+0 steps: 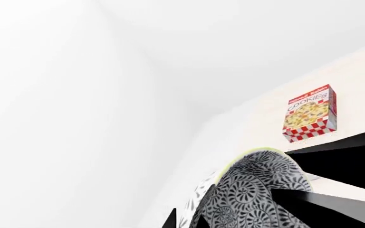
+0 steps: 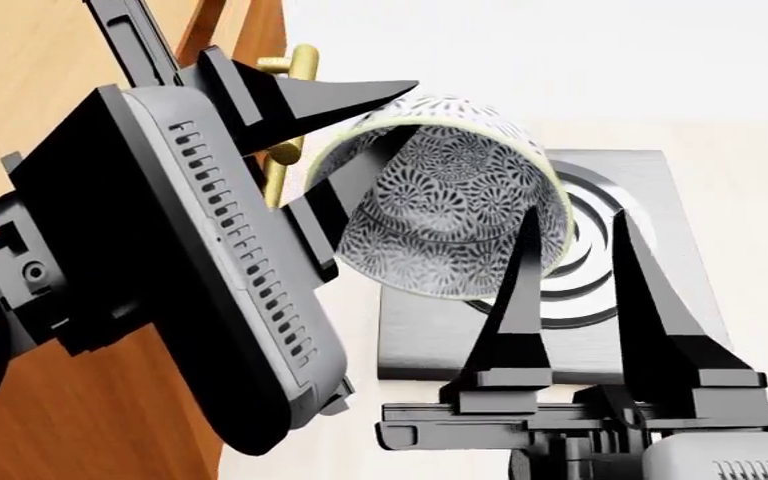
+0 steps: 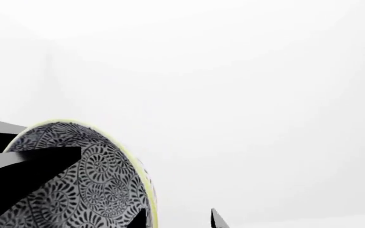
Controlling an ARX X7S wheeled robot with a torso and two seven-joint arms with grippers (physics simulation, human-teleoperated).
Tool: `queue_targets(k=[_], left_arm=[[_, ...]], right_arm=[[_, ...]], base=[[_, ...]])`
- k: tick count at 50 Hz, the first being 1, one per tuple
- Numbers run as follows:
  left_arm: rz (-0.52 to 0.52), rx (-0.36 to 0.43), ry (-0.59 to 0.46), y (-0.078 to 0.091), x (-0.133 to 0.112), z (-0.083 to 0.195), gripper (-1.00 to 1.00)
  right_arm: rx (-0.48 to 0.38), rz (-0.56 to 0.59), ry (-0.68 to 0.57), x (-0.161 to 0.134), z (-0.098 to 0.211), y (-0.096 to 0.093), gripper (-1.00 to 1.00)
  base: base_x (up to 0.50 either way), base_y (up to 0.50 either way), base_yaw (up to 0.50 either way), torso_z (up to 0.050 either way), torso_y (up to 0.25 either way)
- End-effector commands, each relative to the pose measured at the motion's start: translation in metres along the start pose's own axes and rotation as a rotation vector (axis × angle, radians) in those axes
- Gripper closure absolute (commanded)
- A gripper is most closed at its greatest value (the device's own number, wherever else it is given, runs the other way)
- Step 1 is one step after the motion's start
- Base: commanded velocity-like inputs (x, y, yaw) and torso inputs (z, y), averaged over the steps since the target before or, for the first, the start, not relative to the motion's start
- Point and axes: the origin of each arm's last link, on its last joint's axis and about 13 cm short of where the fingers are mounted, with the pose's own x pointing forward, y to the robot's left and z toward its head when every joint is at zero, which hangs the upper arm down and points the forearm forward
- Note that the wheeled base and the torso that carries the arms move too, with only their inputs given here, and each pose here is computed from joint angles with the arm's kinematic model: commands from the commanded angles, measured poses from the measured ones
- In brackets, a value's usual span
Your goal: Pick the akita bowl on the wooden cabinet and place it on the plate.
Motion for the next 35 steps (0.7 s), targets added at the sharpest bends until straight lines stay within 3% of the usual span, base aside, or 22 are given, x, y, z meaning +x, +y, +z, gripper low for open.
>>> queue_targets(k=[1,12,20,30,31,34,35], left_arm=[[0.015,0.011,-0.046,0.003,0.002,0.005,1.0],[0.01,0.009,-0.051,0.002,0.001,0.005,1.0],[0.012,0.004,-0.044,0.002,0.001,0.005,1.0],[0.036,-0.002,-0.004,0.003,0.005,0.0,1.0],[0.027,0.007,0.002,0.001,0.005,-0.001,-1.0],[0.018,0.02,0.016,-0.002,0.005,-0.003,-1.0],[0.094,0.012,-0.017,-0.004,0.005,-0.004,-1.0]], right_arm=[[-0.013,-0.058,-0.017,0.001,-0.001,-0.005,1.0],[-0.008,-0.072,0.001,0.001,-0.002,-0.006,1.0],[-0.131,-0.085,0.027,0.004,0.001,-0.001,1.0],[-0.142,-0.085,-0.011,0.001,0.007,0.001,1.0],[-0.135,-0.083,-0.01,0.0,0.007,0.0,1.0],[-0.135,-0.094,-0.014,-0.002,0.008,-0.001,1.0],[-0.128,-0.102,-0.022,-0.002,0.009,-0.002,1.0]], base=[[0.0,0.0,0.0,0.01,0.0],[0.0,0.0,0.0,0.0,0.001],[0.0,0.0,0.0,0.0,0.0],[0.0,0.0,0.0,0.0,0.0],[0.0,0.0,0.0,0.0,0.0],[0.0,0.0,0.0,0.0,0.003],[0.0,0.0,0.0,0.0,0.0]])
